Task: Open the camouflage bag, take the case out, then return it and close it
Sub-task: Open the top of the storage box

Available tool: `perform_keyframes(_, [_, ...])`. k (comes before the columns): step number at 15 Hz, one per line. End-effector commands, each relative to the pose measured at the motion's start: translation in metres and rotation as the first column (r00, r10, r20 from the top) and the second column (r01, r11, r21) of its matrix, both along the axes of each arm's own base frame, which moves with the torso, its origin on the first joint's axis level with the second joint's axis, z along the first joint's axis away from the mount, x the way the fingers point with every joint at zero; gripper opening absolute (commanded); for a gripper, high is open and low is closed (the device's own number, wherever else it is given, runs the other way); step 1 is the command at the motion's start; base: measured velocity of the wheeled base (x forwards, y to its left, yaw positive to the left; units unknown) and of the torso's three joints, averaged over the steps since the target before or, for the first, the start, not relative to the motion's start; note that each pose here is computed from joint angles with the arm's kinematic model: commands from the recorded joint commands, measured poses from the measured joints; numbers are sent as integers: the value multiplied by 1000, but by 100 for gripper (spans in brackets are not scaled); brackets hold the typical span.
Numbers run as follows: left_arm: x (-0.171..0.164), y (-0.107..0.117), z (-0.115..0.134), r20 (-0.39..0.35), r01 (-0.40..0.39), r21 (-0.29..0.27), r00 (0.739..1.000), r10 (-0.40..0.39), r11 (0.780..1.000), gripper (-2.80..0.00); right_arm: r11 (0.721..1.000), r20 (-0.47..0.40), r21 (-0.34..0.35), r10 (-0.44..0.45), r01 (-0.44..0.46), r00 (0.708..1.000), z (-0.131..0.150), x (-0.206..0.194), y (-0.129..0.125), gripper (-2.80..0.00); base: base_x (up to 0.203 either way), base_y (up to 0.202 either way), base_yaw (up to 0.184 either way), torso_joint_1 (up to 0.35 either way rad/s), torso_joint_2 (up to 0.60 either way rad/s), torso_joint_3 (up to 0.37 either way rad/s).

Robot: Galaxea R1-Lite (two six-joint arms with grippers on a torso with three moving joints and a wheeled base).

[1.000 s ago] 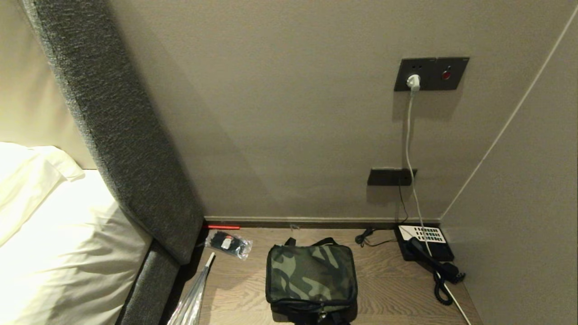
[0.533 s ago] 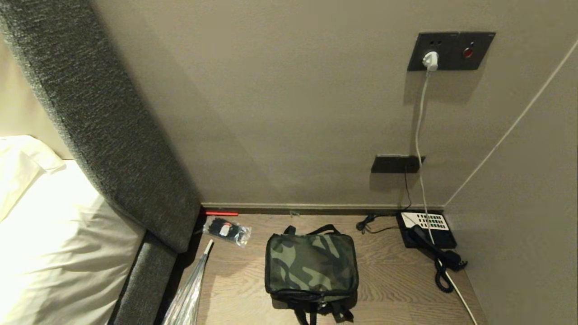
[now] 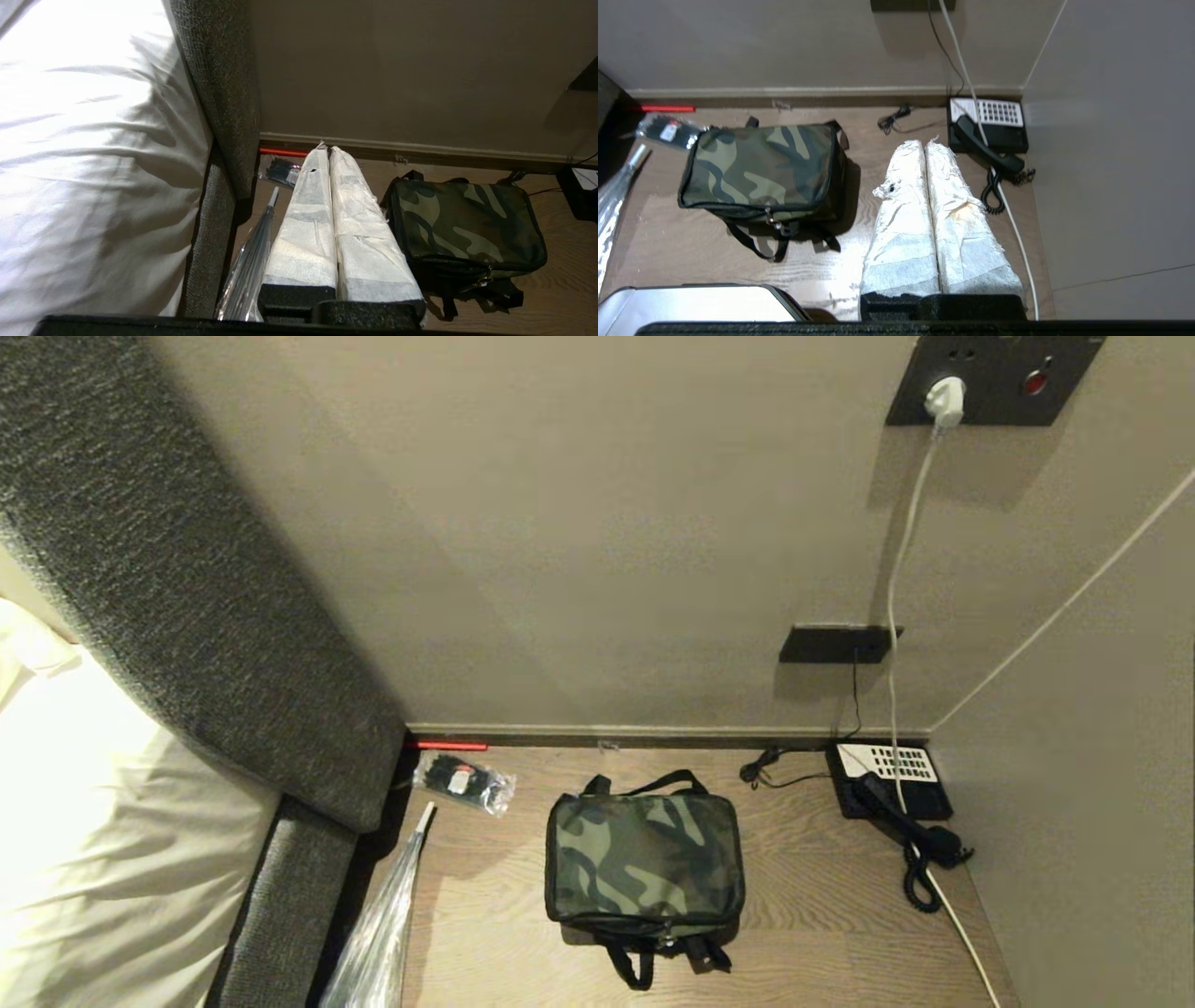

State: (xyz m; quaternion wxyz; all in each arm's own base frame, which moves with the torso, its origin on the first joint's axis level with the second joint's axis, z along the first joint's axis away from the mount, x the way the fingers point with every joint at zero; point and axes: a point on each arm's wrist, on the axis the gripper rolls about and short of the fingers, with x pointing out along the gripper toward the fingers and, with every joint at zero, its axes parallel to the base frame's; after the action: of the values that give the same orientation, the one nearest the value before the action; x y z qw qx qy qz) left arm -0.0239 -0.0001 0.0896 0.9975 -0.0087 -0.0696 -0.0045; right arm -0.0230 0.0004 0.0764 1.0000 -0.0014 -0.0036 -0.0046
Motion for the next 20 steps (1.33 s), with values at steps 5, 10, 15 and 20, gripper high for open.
perform_keyframes(5, [3,0,-11,-40,0,-2,999,0,1000,-280,1000,4,0,0,0,1000,0,0,0,-280,0,0,0,2,3,-194])
perform_keyframes(10, [3,0,-11,-40,0,-2,999,0,1000,-280,1000,4,0,0,0,1000,0,0,0,-280,0,0,0,2,3,-195])
perform_keyframes(15, [3,0,-11,-40,0,-2,999,0,1000,-280,1000,4,0,0,0,1000,0,0,0,-280,0,0,0,3,1,-194])
perform_keyframes(20, [3,0,-11,-40,0,-3,999,0,1000,-280,1000,4,0,0,0,1000,0,0,0,-280,0,0,0,4,3,-195])
